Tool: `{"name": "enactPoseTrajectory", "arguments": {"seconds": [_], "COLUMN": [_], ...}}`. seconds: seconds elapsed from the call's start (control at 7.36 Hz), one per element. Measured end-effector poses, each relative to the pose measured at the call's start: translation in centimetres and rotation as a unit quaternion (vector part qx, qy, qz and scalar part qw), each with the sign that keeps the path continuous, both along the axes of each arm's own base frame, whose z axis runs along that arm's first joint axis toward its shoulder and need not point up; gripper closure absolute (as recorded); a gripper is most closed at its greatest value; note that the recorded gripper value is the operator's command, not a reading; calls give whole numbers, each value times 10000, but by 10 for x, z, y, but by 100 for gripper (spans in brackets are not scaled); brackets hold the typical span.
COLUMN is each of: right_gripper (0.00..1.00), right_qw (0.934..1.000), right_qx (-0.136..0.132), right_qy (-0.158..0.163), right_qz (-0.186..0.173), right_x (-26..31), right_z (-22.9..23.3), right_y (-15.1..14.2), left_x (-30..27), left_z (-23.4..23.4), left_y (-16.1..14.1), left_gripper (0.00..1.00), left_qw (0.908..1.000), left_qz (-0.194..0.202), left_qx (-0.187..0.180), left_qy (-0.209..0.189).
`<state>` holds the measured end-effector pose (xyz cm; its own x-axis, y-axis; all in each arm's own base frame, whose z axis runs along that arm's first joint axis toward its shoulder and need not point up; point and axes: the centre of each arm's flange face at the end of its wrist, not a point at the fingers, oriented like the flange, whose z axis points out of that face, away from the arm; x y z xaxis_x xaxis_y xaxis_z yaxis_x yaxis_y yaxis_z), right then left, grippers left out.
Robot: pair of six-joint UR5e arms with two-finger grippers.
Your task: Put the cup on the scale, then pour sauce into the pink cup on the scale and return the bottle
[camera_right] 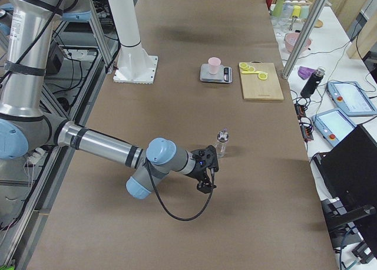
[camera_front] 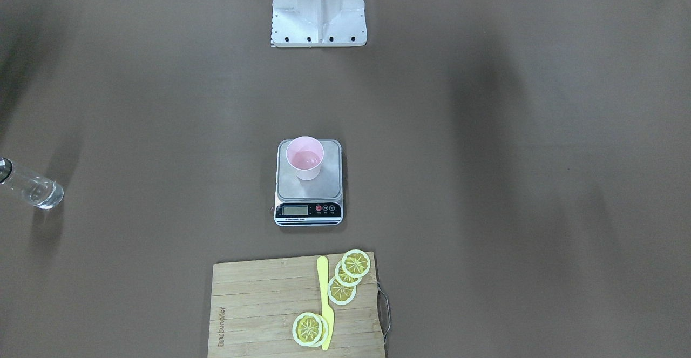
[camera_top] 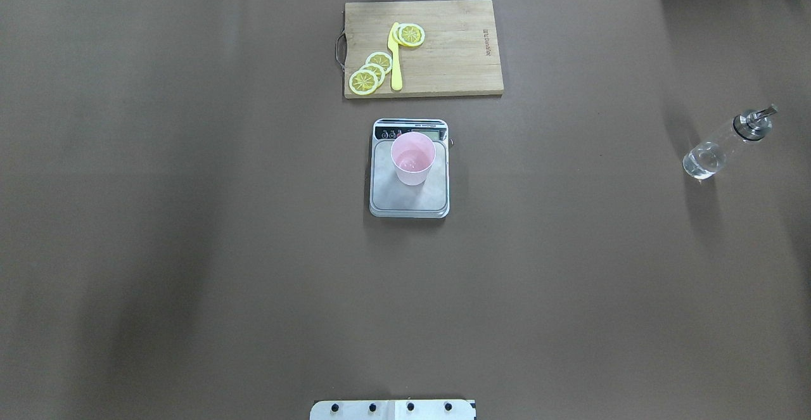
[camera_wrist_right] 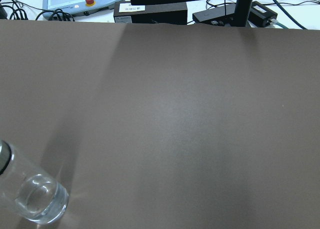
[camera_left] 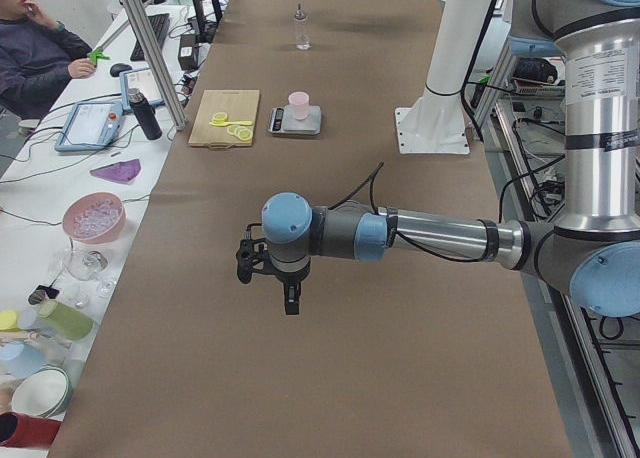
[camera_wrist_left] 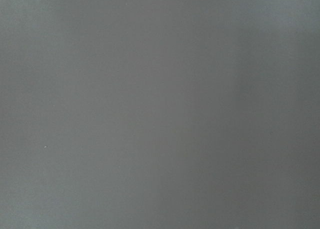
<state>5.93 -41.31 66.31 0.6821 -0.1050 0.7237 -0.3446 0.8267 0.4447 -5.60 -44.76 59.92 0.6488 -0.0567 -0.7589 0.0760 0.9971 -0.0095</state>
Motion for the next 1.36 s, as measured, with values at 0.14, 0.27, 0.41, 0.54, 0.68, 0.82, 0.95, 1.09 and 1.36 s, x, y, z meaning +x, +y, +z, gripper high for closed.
{"name": "enactPoseTrajectory", "arguments": {"seconds": [0.14, 0.27, 0.41, 0.54, 0.68, 0.82, 0.95, 1.09, 1.36], "right_gripper": [0, 0, 0, 0, 0, 0, 0, 0, 0], "right_qw": [9997, 9990, 9975, 9947, 9897, 9823, 9736, 9659, 9526], "right_qx": [-210, -410, -605, -820, -1061, -1335, -1619, -1890, -2408], "right_qy": [19, 42, 98, 254, 464, 670, 815, 847, 745], "right_qz": [-79, -198, -340, -562, -840, -1128, -1385, -1554, -1701], "right_x": [-2, -10, -19, -24, -24, -20, -15, -10, -7], "right_z": [-2, -5, -11, -16, -21, -31, -42, -50, -52], "right_y": [-13, -25, -40, -54, -63, -73, -77, -77, -65], "left_x": [0, 0, 0, 0, 0, -1, -1, -1, -1], "left_z": [0, 0, 0, 1, 1, 2, 3, 4, 4], "left_y": [0, 0, 0, 0, 0, 0, 0, 0, 0], "left_gripper": [2, 2, 2, 2, 2, 2, 2, 2, 2], "left_qw": [10000, 10000, 10000, 10000, 10000, 10000, 10000, 10000, 10000], "left_qz": [2, 3, 3, 2, 1, 2, 3, 4, 3], "left_qx": [7, 10, 8, -2, -11, -17, -21, -27, -37], "left_qy": [-2, -5, -13, -25, -35, -42, -47, -53, -61]}}
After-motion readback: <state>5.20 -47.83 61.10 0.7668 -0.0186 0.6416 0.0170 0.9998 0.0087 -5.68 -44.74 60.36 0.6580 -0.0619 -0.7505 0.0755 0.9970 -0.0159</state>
